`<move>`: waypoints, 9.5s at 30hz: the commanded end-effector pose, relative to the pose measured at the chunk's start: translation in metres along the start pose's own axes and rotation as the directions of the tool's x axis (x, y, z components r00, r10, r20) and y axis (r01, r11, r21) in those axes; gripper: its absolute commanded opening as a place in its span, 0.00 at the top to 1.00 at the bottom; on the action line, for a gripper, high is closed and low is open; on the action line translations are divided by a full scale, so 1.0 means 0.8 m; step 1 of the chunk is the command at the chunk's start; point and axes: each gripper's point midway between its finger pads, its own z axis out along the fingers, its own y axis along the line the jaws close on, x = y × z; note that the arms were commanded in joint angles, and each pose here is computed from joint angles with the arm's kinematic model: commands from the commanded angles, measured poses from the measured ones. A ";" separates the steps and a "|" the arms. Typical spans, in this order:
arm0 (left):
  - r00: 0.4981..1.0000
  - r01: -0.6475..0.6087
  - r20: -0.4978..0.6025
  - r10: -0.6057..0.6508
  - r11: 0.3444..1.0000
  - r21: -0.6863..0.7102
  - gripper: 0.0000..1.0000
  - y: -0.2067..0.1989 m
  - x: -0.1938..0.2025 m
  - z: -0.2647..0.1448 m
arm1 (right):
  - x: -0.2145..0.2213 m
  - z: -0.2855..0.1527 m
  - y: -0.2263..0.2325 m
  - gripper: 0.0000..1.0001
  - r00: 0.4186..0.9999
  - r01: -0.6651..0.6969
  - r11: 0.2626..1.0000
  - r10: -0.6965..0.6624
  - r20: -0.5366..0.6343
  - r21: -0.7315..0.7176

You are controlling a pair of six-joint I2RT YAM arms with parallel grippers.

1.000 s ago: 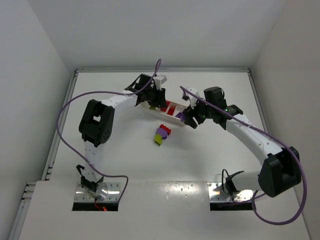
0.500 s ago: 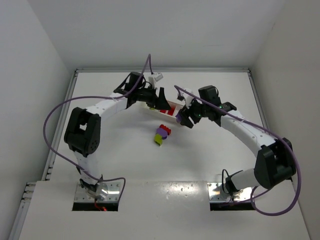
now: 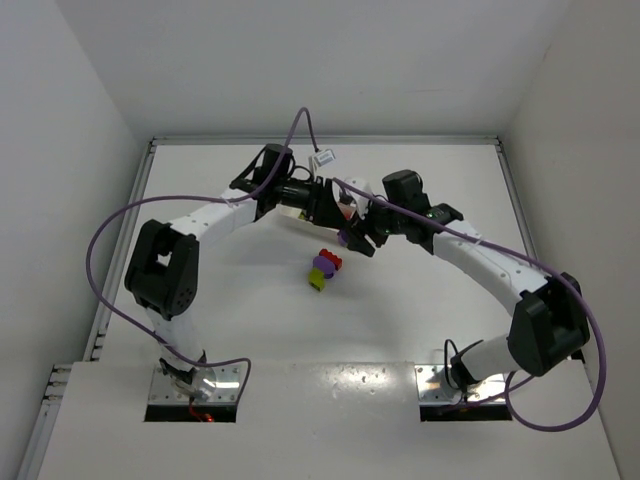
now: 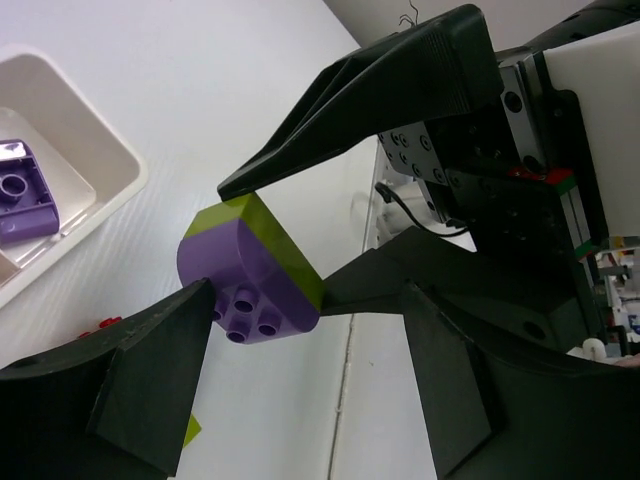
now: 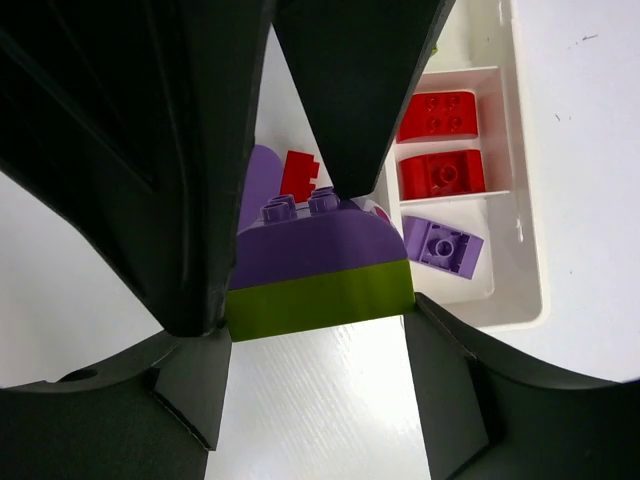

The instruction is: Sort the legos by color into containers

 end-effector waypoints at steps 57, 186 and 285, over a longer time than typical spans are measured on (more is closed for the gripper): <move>0.994 -0.039 0.096 0.059 0.979 -0.200 0.93 0.071 -0.034 0.016 | 0.042 -0.081 -0.048 1.00 0.971 -0.237 0.918 0.229 0.066 0.318; 0.991 -0.128 -0.053 0.125 0.741 -0.659 0.26 0.041 0.132 -0.066 | 0.053 -0.093 -0.142 0.17 0.960 -0.267 0.815 0.269 0.072 0.515; 0.916 -0.329 -0.004 0.401 0.746 -0.579 0.83 -0.003 0.127 -0.078 | -0.061 0.036 0.079 0.19 0.733 -0.597 0.546 0.669 -0.124 -0.588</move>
